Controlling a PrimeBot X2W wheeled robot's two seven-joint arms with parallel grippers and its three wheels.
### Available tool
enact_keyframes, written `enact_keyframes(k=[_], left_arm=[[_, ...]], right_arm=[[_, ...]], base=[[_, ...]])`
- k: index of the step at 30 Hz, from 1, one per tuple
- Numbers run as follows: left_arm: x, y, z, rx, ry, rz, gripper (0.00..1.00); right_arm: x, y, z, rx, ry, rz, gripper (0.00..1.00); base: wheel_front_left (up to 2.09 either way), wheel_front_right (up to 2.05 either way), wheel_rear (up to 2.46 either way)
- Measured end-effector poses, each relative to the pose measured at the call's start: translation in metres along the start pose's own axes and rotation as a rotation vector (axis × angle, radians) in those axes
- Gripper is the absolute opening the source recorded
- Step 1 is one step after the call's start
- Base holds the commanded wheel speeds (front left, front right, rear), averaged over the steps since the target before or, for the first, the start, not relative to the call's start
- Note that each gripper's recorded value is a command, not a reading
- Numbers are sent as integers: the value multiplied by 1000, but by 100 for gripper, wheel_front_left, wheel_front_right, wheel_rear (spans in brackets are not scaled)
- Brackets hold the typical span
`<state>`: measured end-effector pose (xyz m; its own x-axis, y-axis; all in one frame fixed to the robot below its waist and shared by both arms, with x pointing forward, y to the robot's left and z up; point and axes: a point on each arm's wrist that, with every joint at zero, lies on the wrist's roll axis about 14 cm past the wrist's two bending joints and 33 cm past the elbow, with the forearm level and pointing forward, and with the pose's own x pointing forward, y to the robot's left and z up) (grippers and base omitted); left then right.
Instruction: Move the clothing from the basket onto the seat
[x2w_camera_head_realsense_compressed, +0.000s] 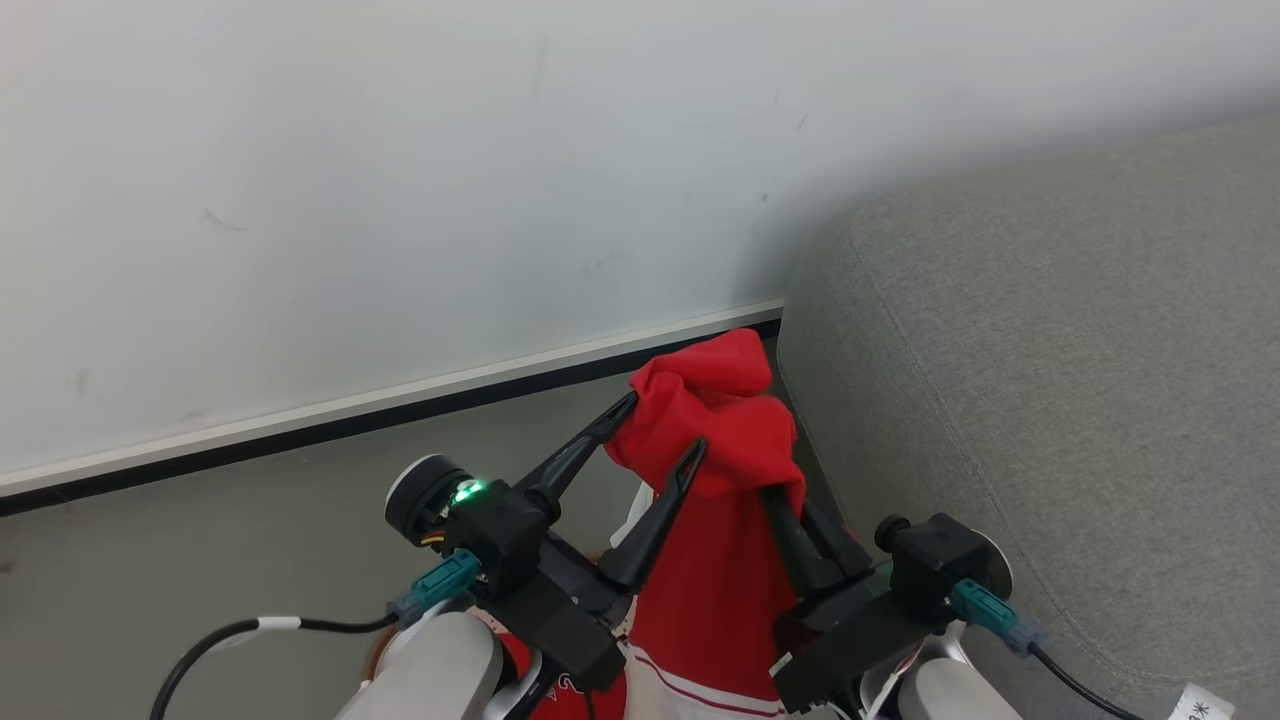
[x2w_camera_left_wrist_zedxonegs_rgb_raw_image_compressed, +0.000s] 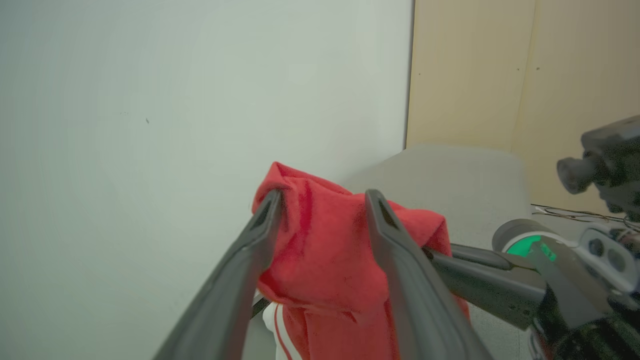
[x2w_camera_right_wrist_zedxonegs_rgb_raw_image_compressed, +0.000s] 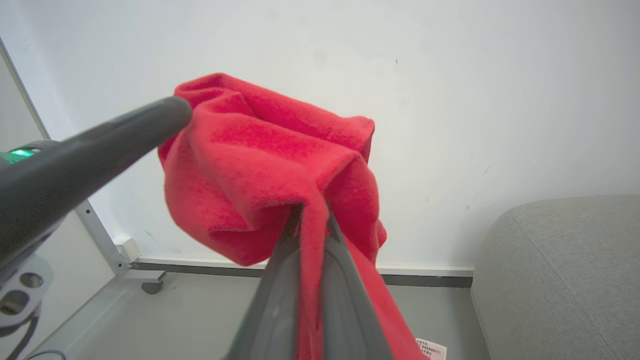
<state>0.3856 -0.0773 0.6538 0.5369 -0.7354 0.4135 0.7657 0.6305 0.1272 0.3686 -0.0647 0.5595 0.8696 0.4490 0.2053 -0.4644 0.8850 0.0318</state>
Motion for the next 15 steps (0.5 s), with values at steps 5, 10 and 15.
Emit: enact_keyframes(k=[5, 10, 15], left_arm=[[-2, -2, -15, -28, 46, -15, 100], [-6, -4, -28, -52, 87, -31, 100], [-8, -9, -41, -64, 128, -53, 100]], right_arm=[[0, -9, 4, -6, -12, -28, 0], [0, -17, 6, -11, -21, -56, 0], [-1, -29, 11, -19, -39, -93, 0]], base=[[0, 0, 0], [0, 0, 0], [0, 0, 0]])
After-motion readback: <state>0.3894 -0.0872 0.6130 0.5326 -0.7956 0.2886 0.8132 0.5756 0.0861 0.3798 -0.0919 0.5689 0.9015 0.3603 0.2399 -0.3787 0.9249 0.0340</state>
